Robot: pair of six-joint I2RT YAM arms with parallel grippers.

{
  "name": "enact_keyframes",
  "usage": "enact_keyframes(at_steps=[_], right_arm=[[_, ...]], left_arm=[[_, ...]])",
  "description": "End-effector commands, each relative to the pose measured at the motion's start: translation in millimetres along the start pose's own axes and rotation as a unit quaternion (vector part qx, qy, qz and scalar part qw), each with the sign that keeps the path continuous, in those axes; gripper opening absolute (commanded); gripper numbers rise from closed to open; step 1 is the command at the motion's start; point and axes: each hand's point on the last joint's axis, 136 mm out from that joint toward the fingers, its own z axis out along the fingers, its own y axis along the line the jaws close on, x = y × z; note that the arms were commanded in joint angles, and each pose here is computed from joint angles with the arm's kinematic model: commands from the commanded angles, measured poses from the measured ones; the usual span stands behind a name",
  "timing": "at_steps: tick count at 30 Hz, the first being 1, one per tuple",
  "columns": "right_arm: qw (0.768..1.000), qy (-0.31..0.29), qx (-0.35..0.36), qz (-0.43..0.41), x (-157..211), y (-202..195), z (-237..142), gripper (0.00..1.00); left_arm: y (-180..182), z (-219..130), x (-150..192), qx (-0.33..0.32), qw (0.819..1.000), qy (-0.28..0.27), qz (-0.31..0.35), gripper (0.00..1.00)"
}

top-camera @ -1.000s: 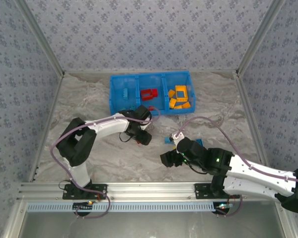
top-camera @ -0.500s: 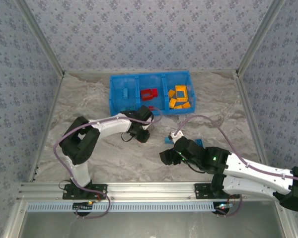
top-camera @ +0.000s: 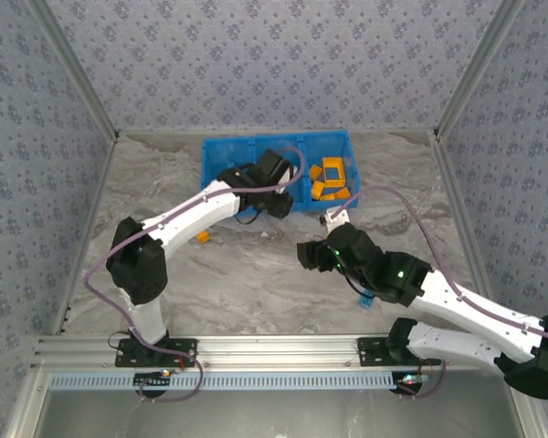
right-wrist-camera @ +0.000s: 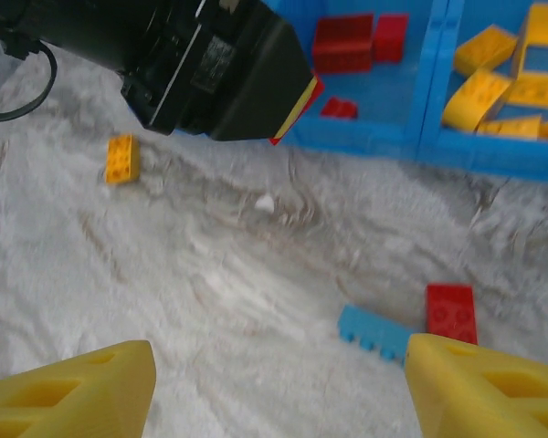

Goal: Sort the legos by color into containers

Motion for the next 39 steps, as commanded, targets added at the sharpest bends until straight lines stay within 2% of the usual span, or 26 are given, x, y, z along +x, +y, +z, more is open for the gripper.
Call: enact_keyframes(at_steps=[1, 7, 16, 21, 23, 26, 31, 35, 39], right_arm=[[0.998, -0.069, 0.014, -0.009, -47.3, 5.5, -1.2, 0.76], [0.997, -0.078, 0.012, -0.017, -71.9, 19.4, 13.0, 0.77], [0.997, -0.075, 0.009, 0.001, -60.8, 13.1, 11.0, 0.77], [0.997, -0.073, 0.007, 0.007, -55.1, 8.8, 8.8, 0.78], [0.998, -0.068, 0.008, 0.006, -52.5, 8.2, 9.8, 0.79], [0.998, -0.065, 0.008, 0.006, -51.2, 7.5, 10.9, 0.79], [0.998, -0.060, 0.008, -0.004, -49.3, 7.2, 12.4, 0.80], [0.999, -0.052, 0.006, -0.014, -44.6, 7.6, 16.5, 0.79], [0.999, -0.010, -0.016, -0.042, -27.2, 28.1, 43.3, 0.78]], left_arm=[[25.4, 14.1, -11.2, -0.047, 0.998, 0.017, -0.036, 0.33], [50.1, 42.6, -45.8, -0.080, 0.994, 0.009, -0.078, 0.31], [74.5, 101.8, -41.7, -0.152, 0.982, 0.056, -0.093, 0.27], [80.4, 121.1, -33.1, -0.180, 0.977, 0.067, -0.095, 0.31], [80.2, 124.5, -28.8, -0.179, 0.976, 0.074, -0.099, 0.41], [73.1, 115.3, -32.9, -0.178, 0.977, 0.067, -0.095, 0.50], [58.0, 73.7, -57.4, -0.164, 0.981, 0.026, -0.099, 0.56], [52.4, 19.6, -75.0, -0.164, 0.979, -0.019, -0.118, 0.55], [64.0, -57.4, -73.6, -0.171, 0.968, -0.087, -0.163, 0.56]])
